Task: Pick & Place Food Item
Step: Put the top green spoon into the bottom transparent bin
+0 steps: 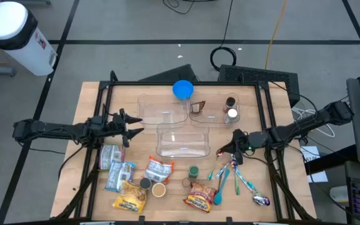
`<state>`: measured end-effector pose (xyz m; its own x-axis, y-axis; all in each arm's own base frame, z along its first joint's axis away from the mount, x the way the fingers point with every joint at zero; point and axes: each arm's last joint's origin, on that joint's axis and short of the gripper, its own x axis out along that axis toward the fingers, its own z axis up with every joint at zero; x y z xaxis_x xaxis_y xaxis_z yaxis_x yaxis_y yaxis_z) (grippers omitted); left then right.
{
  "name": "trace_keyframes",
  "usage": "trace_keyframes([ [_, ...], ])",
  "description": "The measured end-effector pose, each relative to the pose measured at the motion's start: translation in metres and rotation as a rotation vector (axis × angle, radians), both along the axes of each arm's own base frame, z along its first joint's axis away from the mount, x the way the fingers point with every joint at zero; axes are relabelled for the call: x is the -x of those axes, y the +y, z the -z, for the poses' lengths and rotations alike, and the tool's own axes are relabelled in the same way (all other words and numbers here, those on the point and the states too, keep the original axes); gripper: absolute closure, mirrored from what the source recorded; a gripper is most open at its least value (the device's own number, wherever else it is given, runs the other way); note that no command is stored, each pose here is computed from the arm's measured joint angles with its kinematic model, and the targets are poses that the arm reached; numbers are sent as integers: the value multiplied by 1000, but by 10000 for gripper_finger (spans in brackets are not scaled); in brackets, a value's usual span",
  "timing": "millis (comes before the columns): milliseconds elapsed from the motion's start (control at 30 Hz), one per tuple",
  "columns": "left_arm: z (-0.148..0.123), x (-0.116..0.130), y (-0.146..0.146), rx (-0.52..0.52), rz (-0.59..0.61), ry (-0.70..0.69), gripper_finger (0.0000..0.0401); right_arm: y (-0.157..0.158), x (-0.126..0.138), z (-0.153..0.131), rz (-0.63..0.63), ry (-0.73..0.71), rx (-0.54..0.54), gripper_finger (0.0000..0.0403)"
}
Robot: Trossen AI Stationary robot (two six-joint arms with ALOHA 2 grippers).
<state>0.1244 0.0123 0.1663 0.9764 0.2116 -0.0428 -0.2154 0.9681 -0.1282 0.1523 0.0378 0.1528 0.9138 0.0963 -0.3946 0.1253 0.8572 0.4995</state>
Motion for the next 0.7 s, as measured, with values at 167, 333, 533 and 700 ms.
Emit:
trace_keyframes([
  [167, 0, 0, 0, 0, 0, 0, 160, 1, -2, -19, -50, -186, 21, 400],
  [333, 0, 0, 0, 0, 0, 1, 160, 4, -5, -37, -122, -394, 75, 400],
  [533, 0, 0, 0, 0, 0, 1, 160, 4, -4, -52, -121, -557, 138, 400],
  [700, 0, 0, 0, 0, 0, 0, 160, 2, -3, -60, -72, -638, 210, 400],
])
